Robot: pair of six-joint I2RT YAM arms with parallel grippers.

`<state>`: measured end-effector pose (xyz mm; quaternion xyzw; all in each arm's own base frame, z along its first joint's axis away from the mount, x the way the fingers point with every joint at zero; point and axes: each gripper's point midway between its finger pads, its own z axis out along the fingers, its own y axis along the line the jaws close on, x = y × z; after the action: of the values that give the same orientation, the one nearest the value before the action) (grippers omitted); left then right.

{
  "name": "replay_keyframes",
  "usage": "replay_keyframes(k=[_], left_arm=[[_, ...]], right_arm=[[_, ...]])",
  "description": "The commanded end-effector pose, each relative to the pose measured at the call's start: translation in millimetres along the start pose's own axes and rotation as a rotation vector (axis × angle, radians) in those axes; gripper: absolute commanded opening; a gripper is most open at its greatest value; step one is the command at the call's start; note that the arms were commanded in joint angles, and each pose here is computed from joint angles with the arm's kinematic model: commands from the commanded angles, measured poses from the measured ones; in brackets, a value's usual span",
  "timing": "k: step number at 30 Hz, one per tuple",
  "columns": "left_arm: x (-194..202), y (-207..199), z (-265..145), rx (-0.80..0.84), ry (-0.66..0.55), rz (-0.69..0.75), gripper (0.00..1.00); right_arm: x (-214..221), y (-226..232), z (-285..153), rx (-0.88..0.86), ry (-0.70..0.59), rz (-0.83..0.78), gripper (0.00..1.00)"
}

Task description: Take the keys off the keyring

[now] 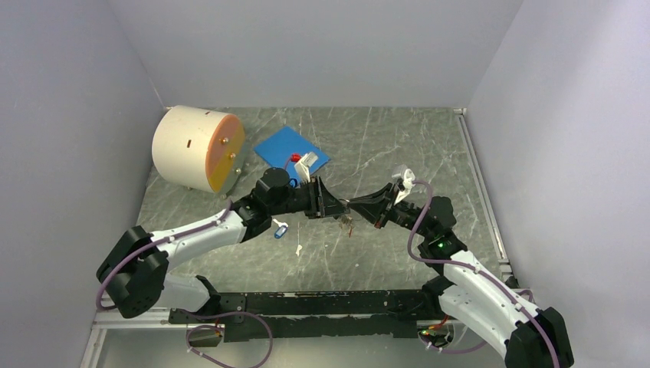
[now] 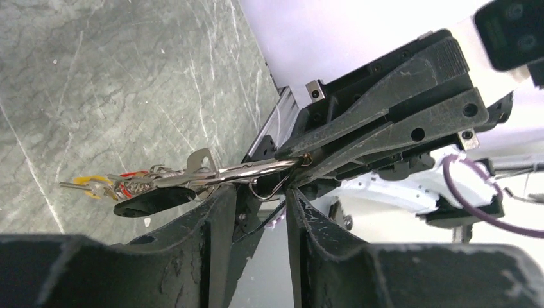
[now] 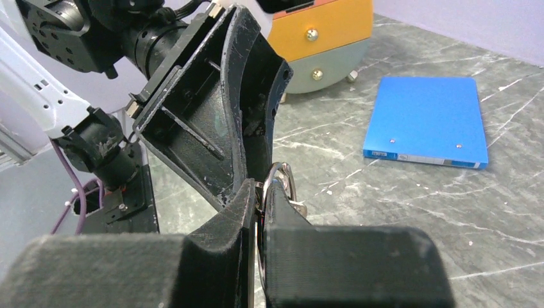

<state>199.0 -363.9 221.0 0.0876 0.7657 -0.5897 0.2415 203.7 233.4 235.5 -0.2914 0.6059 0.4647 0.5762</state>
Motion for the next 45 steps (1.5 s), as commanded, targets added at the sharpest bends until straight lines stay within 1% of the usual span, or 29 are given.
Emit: replay_keyframes(k=[1,7,11,14,19,25,29,33,36,40,45], left_arm=[[-20.0,-12.7,-4.3,0.031,-0.133,-0.090,0.41],[-26.6,-3.8,-12.0,0.008,-0.222,-0.211,0.41],[-31.0,-3.3,-14.6,0.015,-0.267,-0.257,0.40],[-32.3,-6.6,-15.0,0.021,-0.280,-0.279,0.43],[-32.9,-9.6,-11.2,0.014,-0.284,-0.307,0.43],[-28.4,-13.7,-2.1,0.024,-0.265,-0.338,0.37],[-23.7,-16.7,2.4,0.042,-0.241,-0.376,0.36],[-21.6,-17.6,5.4,0.058,-0.236,-0.413,0.30],[-24.6,-20.5,5.3,0.086,-0.251,-0.442,0.26],[-30.0,-24.3,3.7,0.125,-0.276,-0.488,0.24],[-39.4,-31.4,-2.0,0.187,-0.322,-0.553,0.17]], right_arm=[[-22.0,5.5,0.3,-0.027,-0.083,-0.089,0.00],[-19.9,3.8,0.1,-0.020,-0.085,-0.089,0.00],[-18.7,3.7,0.9,-0.023,-0.084,-0.083,0.00],[-17.8,2.9,0.9,-0.020,-0.081,-0.086,0.00],[-17.4,2.6,1.2,-0.018,-0.080,-0.086,0.00],[-17.4,1.7,0.9,-0.010,-0.079,-0.092,0.00],[-18.8,-1.0,-0.5,0.012,-0.086,-0.105,0.00],[-17.0,-1.8,-0.4,0.014,-0.086,-0.109,0.00],[-15.6,-1.2,0.1,0.009,-0.087,-0.107,0.00],[-14.9,-2.7,0.0,0.015,-0.095,-0.109,0.00],[-10.8,-5.8,-0.4,0.029,-0.108,-0.114,0.00]])
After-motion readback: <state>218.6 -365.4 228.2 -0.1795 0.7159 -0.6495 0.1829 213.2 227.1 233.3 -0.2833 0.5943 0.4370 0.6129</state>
